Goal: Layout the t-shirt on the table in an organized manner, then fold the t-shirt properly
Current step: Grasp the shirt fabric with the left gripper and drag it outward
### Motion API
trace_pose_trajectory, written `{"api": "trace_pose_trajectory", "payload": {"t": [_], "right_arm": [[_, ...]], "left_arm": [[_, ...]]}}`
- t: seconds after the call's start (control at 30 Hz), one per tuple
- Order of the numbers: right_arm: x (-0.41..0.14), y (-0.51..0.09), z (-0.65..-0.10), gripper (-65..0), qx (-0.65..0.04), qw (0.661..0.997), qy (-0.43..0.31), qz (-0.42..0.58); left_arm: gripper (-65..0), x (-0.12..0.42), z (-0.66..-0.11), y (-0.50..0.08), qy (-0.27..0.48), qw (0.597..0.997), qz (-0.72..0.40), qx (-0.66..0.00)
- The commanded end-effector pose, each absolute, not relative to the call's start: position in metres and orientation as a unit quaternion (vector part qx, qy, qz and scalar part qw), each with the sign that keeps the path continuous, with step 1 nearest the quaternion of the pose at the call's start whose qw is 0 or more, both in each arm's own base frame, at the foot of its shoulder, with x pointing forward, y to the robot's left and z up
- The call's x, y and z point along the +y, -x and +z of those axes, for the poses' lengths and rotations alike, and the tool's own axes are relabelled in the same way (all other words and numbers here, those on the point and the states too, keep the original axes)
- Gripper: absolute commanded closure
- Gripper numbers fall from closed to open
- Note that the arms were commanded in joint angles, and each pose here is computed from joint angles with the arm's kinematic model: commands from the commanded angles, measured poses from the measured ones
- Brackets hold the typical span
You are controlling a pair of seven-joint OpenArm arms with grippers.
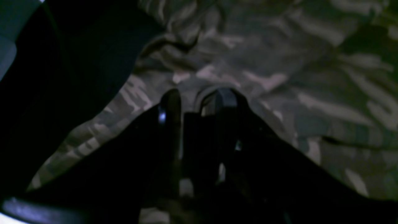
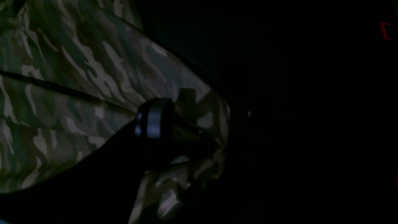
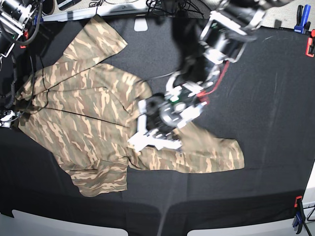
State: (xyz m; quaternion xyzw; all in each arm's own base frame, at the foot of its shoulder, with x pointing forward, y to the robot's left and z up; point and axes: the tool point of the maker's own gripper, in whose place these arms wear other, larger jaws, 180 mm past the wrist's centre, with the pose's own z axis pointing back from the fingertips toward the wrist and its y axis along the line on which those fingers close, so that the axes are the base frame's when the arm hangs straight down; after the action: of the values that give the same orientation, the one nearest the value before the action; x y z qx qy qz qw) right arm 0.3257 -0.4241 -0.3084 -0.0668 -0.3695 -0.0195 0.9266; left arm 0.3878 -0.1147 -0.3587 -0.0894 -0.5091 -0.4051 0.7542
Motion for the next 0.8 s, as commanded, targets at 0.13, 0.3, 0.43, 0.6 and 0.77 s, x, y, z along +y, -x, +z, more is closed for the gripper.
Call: {"api": "trace_pose_trajectory", "payload": {"t": [0.13, 0.3, 0.43, 0.6, 0.77], "right_arm": [[-0.433, -0.334, -0.285, -28.8, -0.396, 0.915, 0.080, -0.016], [-0.426, -0.338, -0.282, -28.8, -0.411, 0.910, 0.059, -0.018], [-0.424, -0.340, -0.281, -28.8, -0.416, 0.908, 0.050, -0.019], [-0.423, -0.340, -0.281, -28.8, -0.417, 0.908, 0.050, -0.019], [-0.423, -0.340, -0.281, -28.8, -0.417, 0.907, 0.050, -0.019]], "left_arm": [[-18.1, -0.112, -0.357, -0.394, 0.074, 0.789, -0.396, -0.465], [-18.1, -0.089, -0.365, -0.400, 0.030, 0.823, -0.399, -0.403], [-18.1, -0.060, -0.363, -0.413, -0.020, 0.841, -0.399, -0.365], [-18.1, -0.029, -0.355, -0.430, -0.056, 0.839, -0.392, -0.373], [-18.1, -0.014, -0.337, -0.449, -0.073, 0.826, -0.391, -0.398]]}}
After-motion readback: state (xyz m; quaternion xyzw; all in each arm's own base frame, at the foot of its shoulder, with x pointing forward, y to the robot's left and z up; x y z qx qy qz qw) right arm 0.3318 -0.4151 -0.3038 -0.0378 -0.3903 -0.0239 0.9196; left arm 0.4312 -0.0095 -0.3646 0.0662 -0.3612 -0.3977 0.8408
